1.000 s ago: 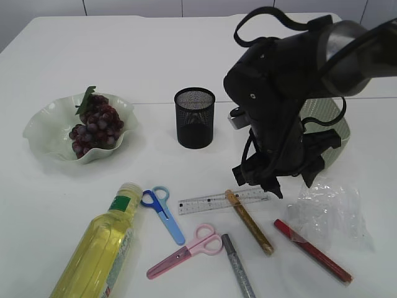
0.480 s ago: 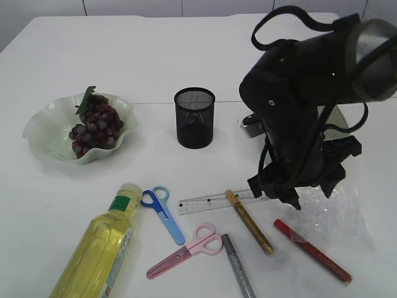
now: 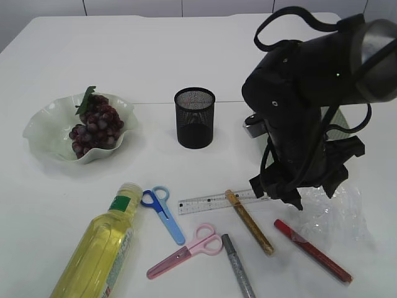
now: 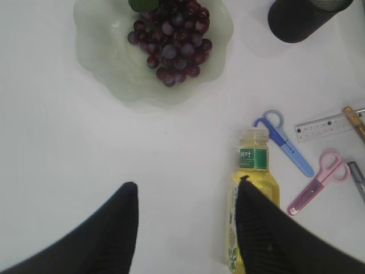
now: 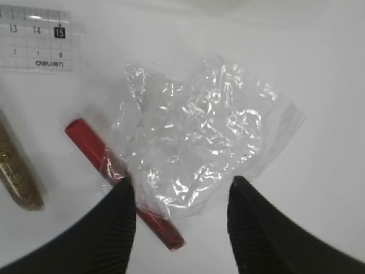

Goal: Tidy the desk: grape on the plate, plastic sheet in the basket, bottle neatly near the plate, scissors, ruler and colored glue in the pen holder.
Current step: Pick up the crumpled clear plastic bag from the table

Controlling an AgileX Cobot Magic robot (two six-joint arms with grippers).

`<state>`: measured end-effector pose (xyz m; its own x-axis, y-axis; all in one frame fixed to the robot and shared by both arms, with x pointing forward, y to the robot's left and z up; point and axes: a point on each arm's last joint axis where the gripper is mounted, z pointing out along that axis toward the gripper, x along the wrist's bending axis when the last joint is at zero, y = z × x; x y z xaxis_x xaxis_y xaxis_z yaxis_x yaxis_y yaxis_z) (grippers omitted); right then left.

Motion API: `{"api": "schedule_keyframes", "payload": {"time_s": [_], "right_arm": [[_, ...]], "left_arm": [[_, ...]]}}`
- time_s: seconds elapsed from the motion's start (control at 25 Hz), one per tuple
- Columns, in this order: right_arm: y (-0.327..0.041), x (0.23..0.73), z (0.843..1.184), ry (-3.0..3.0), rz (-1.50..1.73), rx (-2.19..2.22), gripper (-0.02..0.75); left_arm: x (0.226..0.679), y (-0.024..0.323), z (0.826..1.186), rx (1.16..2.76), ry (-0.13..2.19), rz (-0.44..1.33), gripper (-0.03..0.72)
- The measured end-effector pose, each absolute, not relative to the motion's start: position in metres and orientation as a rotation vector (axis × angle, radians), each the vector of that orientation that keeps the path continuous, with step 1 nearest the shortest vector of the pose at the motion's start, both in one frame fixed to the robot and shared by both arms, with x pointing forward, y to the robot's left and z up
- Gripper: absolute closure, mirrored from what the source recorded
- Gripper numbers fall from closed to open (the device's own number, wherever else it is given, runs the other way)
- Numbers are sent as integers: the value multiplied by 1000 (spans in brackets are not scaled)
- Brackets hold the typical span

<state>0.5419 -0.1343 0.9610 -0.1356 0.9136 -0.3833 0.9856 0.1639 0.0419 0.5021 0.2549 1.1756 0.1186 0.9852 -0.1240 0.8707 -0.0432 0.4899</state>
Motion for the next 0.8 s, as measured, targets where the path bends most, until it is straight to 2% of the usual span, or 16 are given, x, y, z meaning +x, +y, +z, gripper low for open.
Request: {"api": "schedule_keyframes", "payload": {"time_s": [0.56, 0.8], "right_arm": [[-132, 540, 960, 2133, -310, 1865, 353], [-131, 542, 946, 2142, -363, 1855, 353]], "left_arm": [[502, 255, 1176, 1957, 1794, 341, 283], [502, 255, 1176, 1956, 1793, 339, 283]]}}
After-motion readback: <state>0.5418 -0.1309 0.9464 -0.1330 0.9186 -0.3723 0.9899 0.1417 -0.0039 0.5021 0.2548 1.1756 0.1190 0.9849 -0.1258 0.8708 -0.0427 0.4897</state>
